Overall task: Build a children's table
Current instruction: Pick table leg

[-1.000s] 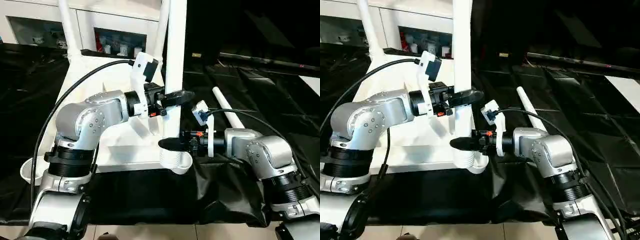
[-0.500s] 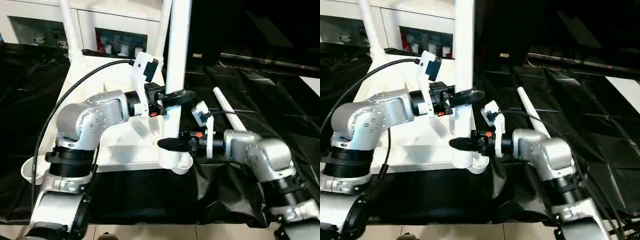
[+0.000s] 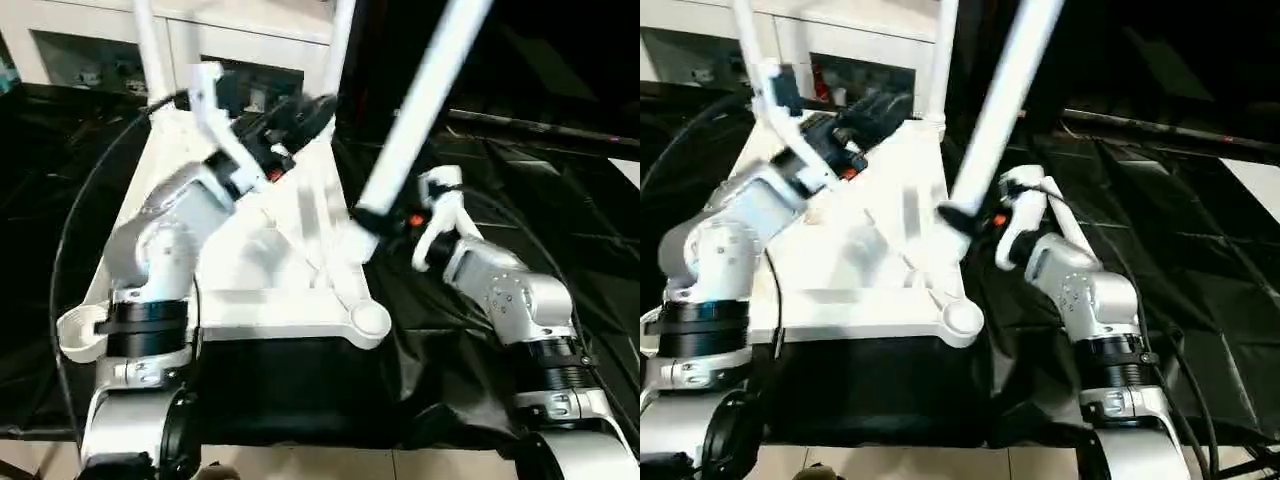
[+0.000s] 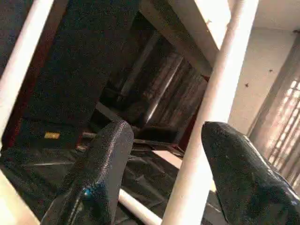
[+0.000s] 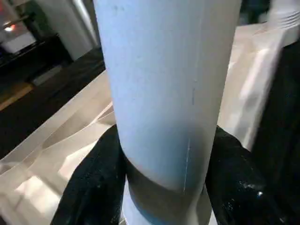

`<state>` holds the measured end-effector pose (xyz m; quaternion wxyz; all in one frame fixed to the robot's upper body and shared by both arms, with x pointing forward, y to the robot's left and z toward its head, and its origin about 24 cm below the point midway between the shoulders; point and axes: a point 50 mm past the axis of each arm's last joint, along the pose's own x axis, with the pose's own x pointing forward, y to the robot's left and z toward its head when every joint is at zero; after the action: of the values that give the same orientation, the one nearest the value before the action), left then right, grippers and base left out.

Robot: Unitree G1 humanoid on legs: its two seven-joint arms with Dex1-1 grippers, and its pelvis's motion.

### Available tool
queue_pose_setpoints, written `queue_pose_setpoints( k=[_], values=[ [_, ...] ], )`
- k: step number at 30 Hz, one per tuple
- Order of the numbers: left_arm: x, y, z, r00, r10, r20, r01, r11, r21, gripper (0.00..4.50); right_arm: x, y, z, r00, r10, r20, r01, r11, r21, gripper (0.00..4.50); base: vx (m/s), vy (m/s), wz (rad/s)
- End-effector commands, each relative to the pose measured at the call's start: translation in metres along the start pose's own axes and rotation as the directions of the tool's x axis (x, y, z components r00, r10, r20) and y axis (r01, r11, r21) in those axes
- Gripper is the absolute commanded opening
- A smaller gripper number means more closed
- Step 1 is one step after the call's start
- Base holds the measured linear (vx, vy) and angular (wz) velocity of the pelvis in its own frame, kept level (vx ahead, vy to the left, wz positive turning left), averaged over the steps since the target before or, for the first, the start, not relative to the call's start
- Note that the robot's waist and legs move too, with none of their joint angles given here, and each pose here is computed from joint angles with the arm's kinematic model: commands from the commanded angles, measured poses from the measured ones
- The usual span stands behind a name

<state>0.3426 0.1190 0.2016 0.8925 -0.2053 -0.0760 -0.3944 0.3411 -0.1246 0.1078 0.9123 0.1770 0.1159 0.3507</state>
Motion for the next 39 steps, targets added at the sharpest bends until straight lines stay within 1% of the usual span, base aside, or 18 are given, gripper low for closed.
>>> queue_pose_setpoints(
  k=[1, 4, 8, 10, 12, 14, 15, 17, 18, 20, 23, 25, 26, 30, 32, 35, 38, 39],
  values=[
    [0.002, 0.001, -0.004, 1.000, 0.003, -0.007, -0.003, 1.000, 0.010, 2.86, -0.003, -0.008, 0.010, 0.997, -0.057, 0.048, 0.057, 0.998, -0.011, 1.93, 0.000, 0.000, 0.00],
    [0.000, 0.006, -0.008, 0.999, 0.033, -0.025, -0.032, 0.999, 0.043, 2.86, -0.002, -0.011, 0.010, 0.994, -0.085, 0.066, 0.085, 0.996, -0.001, 1.93, 0.000, 0.000, 0.00],
    [-0.006, 0.012, -0.024, 0.989, 0.088, -0.120, -0.075, 0.991, 0.111, 2.86, -0.001, -0.015, 0.010, 0.987, -0.134, 0.088, 0.137, 0.990, -0.021, 1.93, 0.000, 0.000, 0.00],
    [-0.010, 0.017, -0.032, 0.974, 0.132, -0.186, -0.098, 0.978, 0.182, 2.86, 0.000, -0.016, 0.009, 0.985, -0.152, 0.083, 0.157, 0.986, -0.055, 1.93, 0.000, 0.000, 0.00],
    [-0.017, 0.022, -0.045, 0.943, 0.165, -0.290, -0.058, 0.937, 0.344, 2.86, 0.001, -0.016, 0.009, 0.982, -0.170, 0.083, 0.176, 0.981, -0.082, 1.93, 0.000, 0.000, 0.00],
    [-0.024, 0.025, -0.050, 0.922, 0.167, -0.350, -0.001, 0.904, 0.428, 2.86, 0.001, -0.016, 0.008, 0.981, -0.175, 0.080, 0.183, 0.978, -0.104, 1.93, 0.000, 0.000, 0.00],
    [-0.030, 0.028, -0.049, 0.908, 0.148, -0.393, 0.077, 0.861, 0.503, 2.86, 0.001, -0.015, 0.008, 0.981, -0.176, 0.075, 0.185, 0.973, -0.139, 1.93, 0.000, 0.000, 0.00],
    [-0.036, 0.030, -0.048, 0.885, 0.125, -0.449, 0.158, 0.826, 0.541, 2.86, 0.000, -0.015, 0.006, 0.984, -0.165, 0.062, 0.173, 0.971, -0.165, 1.93, 0.000, 0.000, 0.00],
    [-0.037, 0.030, -0.048, 0.884, 0.124, -0.451, 0.161, 0.825, 0.542, 3.03, 0.000, -0.015, 0.006, 0.984, -0.165, 0.061, 0.173, 0.971, -0.166, 1.93, 0.000, 0.000, 0.00],
    [-0.045, 0.032, -0.051, 0.840, 0.093, -0.534, 0.264, 0.790, 0.553, 3.14, -0.001, -0.013, 0.005, 0.989, -0.138, 0.061, 0.147, 0.970, -0.191, 1.93, 0.000, 0.000, 0.00],
    [-0.055, 0.033, -0.058, 0.784, 0.045, -0.619, 0.362, 0.777, 0.515, 3.27, -0.003, -0.010, 0.003, 0.993, -0.115, 0.040, 0.121, 0.963, -0.239, 1.93, 0.000, 0.000, 0.00],
    [-0.062, 0.031, -0.065, 0.730, 0.002, -0.683, 0.439, 0.765, 0.471, 3.59, -0.006, -0.008, 0.001, 0.995, -0.095, 0.019, 0.097, 0.965, -0.245, 1.93, 0.000, 0.000, 0.00],
    [-0.063, 0.030, -0.067, 0.714, -0.012, -0.700, 0.461, 0.760, 0.458, 3.59, -0.006, -0.007, 0.000, 0.996, -0.089, 0.014, 0.090, 0.965, -0.247, 1.93, 0.000, 0.000, 0.00],
    [-0.076, 0.021, -0.082, 0.583, -0.119, -0.803, 0.571, 0.763, 0.302, 4.05, -0.013, 0.000, -0.006, 0.998, -0.028, -0.050, 0.012, 0.958, -0.287, 1.93, 0.000, 0.000, 0.00],
    [-0.076, 0.020, -0.086, 0.560, -0.132, -0.818, 0.596, 0.750, 0.287, 4.09, -0.017, 0.003, -0.008, 0.997, -0.003, -0.074, -0.019, 0.953, -0.302, 1.93, 0.000, 0.000, 0.00],
    [-0.074, 0.018, -0.089, 0.550, -0.136, -0.824, 0.610, 0.739, 0.285, 4.48, -0.020, 0.003, -0.009, 0.996, 0.004, -0.087, -0.031, 0.950, -0.310, 1.93, 0.000, 0.000, 0.00],
    [-0.072, 0.016, -0.093, 0.539, -0.139, -0.831, 0.623, 0.730, 0.283, 4.50, -0.023, 0.002, -0.010, 0.996, -0.004, -0.094, -0.026, 0.949, -0.313, 1.93, 0.000, 0.000, 0.00],
    [-0.072, 0.016, -0.096, 0.524, -0.142, -0.840, 0.624, 0.734, 0.266, 4.34, -0.026, 0.001, -0.011, 0.995, -0.014, -0.097, -0.017, 0.949, -0.313, 1.93, 0.000, 0.000, 0.00]
  ],
)
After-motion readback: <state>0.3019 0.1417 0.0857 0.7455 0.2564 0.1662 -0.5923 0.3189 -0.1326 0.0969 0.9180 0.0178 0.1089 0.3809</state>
